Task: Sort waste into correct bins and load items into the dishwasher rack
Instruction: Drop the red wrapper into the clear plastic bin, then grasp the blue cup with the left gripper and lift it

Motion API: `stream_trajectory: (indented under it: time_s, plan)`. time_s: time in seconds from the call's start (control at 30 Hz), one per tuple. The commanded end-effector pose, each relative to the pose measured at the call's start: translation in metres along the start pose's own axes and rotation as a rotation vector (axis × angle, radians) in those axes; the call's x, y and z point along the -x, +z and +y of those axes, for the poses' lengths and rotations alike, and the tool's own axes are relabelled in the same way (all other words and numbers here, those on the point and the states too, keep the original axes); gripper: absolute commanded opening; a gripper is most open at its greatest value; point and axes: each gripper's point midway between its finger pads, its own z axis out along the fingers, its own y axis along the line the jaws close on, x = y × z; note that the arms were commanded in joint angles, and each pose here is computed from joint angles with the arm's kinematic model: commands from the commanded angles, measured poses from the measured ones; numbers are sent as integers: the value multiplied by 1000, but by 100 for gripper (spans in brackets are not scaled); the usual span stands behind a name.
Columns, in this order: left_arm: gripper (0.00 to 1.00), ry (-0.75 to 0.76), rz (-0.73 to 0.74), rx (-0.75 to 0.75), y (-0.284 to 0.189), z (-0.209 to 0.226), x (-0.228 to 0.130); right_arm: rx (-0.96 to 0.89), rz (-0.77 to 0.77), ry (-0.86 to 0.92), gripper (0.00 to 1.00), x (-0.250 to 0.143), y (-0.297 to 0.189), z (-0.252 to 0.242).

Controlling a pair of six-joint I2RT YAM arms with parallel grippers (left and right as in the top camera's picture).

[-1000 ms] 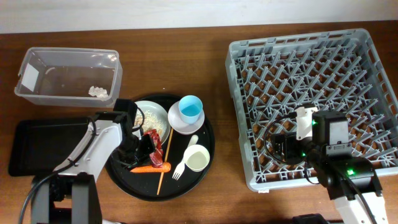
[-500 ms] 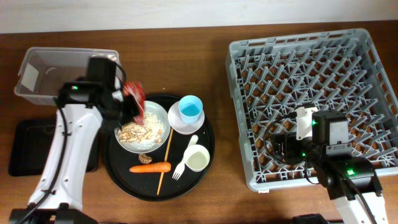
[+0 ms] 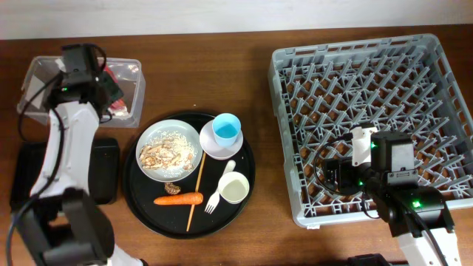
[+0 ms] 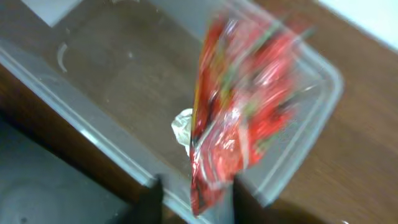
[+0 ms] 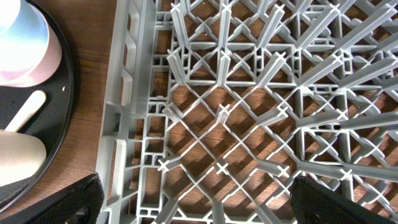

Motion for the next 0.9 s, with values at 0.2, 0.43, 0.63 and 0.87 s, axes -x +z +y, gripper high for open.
stream_trajectory:
  time_s: [0.2,0.43,0.63,0.87]
  plan:
    - [69,145,-3,-227,-60,-50,11,0,-24,1,99,8,-5,1]
    - [69,340,186,-505,-97,-151,-77,-1,-21,1,99,7,-5,1]
    - [66,500,366,-490,-85,-187,-160,-1,-9,2,99,4,-5,1]
    - [61,560,517,-430,-46,-192,-212,-1,-8,2,99,4,-5,1]
